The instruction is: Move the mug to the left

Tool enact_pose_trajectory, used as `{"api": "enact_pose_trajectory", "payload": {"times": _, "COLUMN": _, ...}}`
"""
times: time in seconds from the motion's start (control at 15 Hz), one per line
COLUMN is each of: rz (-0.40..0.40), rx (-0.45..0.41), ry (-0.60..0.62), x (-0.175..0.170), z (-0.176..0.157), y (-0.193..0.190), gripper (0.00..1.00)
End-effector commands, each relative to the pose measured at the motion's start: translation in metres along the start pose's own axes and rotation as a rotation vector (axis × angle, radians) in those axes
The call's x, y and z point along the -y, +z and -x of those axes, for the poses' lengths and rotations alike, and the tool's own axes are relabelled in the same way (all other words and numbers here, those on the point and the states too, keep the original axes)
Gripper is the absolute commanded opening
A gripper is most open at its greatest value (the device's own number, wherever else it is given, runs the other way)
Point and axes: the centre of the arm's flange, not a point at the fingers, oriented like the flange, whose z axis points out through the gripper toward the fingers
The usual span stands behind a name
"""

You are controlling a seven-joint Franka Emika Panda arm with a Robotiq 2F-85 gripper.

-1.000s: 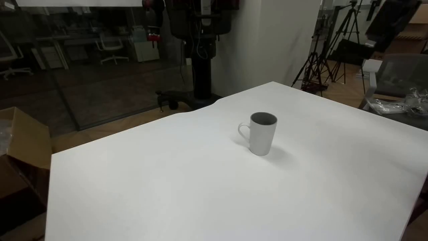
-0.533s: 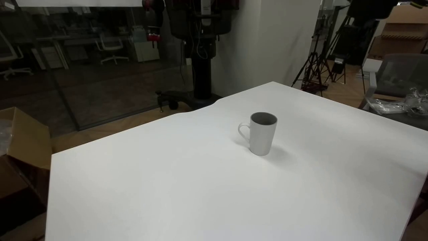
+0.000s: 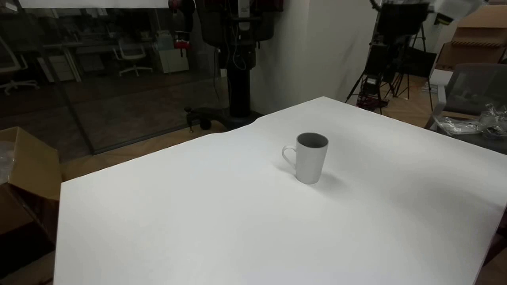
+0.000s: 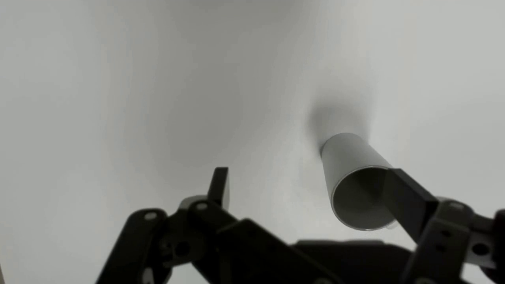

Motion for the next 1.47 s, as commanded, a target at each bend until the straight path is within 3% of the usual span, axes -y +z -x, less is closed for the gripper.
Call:
{"api": "enact_pose_trajectory", "payload": {"times": 0.0, "rz": 0.033, "rx": 0.055, "ry": -0.079, "x": 0.01, "z": -0.087, "y": 0.031, "gripper": 1.0}}
{"api": "enact_pose_trajectory", "payload": {"times": 0.2, "rz": 0.015, "rx": 0.078, "ry": -0.21, "x": 0.057, "z": -0.134, "y": 0.054, "gripper": 1.0}}
{"api": "enact_pose_trajectory", "payload": {"times": 0.4, "rz": -0.011, "rx": 0.093, "ry": -0.274, "x": 0.107, "z": -0.151, "y": 0.069, "gripper": 1.0}}
{"api": "enact_pose_trajectory", "payload": {"times": 0.47, "rz": -0.015, "rx": 0.079, "ry": -0.251, "x": 0.095, "z": -0.123, "y": 0.069, "gripper": 1.0}}
{"api": "enact_pose_trajectory", "payload": {"times": 0.6, "rz": -0.021, "rx": 0.084, "ry": -0.27, "x": 0.109, "z": -0.127, "y": 0.077, "gripper": 1.0}}
{"api": "enact_pose_trajectory", "payload": {"times": 0.8, "rz": -0.02, "rx": 0.086, "ry": -0.256, "x": 0.097, "z": -0.125, "y": 0.077, "gripper": 1.0}}
{"api": "enact_pose_trajectory", "payload": {"times": 1.4, "rz": -0.028, "rx": 0.052, "ry": -0.407, "x": 0.166, "z": -0.104, "y": 0.098, "gripper": 1.0}}
